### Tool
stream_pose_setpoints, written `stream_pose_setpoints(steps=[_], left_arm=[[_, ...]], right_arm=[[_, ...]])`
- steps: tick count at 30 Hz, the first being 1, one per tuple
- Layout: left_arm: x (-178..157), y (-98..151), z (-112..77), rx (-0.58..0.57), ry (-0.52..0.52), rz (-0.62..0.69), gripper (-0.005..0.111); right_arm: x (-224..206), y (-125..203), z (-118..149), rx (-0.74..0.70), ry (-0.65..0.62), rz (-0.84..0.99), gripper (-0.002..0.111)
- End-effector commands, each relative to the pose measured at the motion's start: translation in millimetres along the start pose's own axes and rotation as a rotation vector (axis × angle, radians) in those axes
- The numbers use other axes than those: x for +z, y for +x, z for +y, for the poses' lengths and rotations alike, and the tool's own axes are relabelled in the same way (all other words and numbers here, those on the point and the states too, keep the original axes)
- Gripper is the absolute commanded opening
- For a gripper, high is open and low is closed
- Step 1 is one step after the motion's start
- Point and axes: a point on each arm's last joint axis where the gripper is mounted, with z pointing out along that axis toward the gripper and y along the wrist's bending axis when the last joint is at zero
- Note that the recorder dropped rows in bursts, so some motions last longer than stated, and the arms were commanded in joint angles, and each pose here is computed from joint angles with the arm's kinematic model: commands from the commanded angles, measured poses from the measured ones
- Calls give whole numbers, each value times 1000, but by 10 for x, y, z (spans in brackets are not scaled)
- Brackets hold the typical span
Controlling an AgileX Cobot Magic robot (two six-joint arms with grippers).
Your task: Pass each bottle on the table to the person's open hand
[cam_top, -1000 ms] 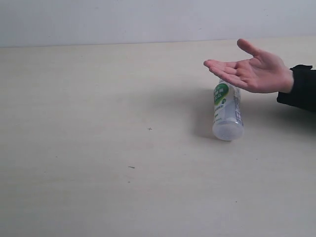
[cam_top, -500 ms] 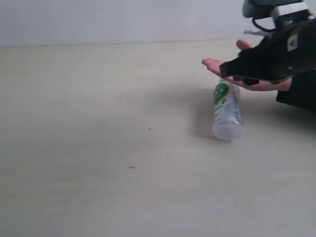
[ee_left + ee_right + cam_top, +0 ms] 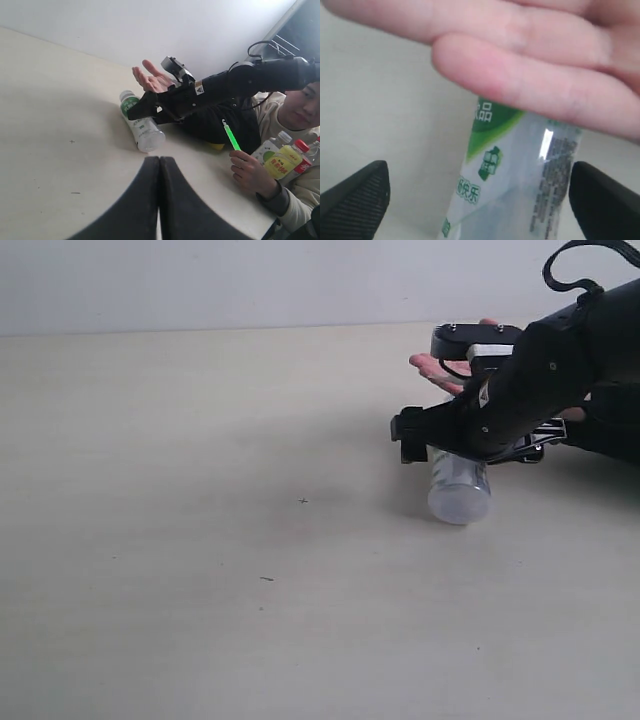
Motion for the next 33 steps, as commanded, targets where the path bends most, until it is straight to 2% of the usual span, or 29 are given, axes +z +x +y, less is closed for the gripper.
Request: stream_pose_setpoints(steps=[1, 8, 12, 14, 20, 22, 29, 33], left_arm=[[-5, -6, -6, 1, 9, -9, 0], [-5, -6, -6, 1, 9, -9, 0], [-5, -6, -6, 1, 9, -9, 0], [-5, -6, -6, 1, 9, -9, 0], [-5, -6, -6, 1, 9, -9, 0], [-5, -6, -6, 1, 9, -9, 0], [-5, -6, -6, 1, 9, -9, 0], [-5, -6, -6, 1, 9, -9, 0]], right_arm=[[75, -33, 30, 59, -21, -29, 92], [204, -7, 32, 63, -26, -27, 91], [226, -4, 31, 50, -26, -30, 86], [227, -12, 26, 42, -26, -36, 77], [228, -15, -3, 47, -17, -30, 32], [228, -14, -2, 52, -17, -30, 21], [214, -6, 19, 43, -18, -26, 1], [138, -23, 69, 23, -30, -45, 0]])
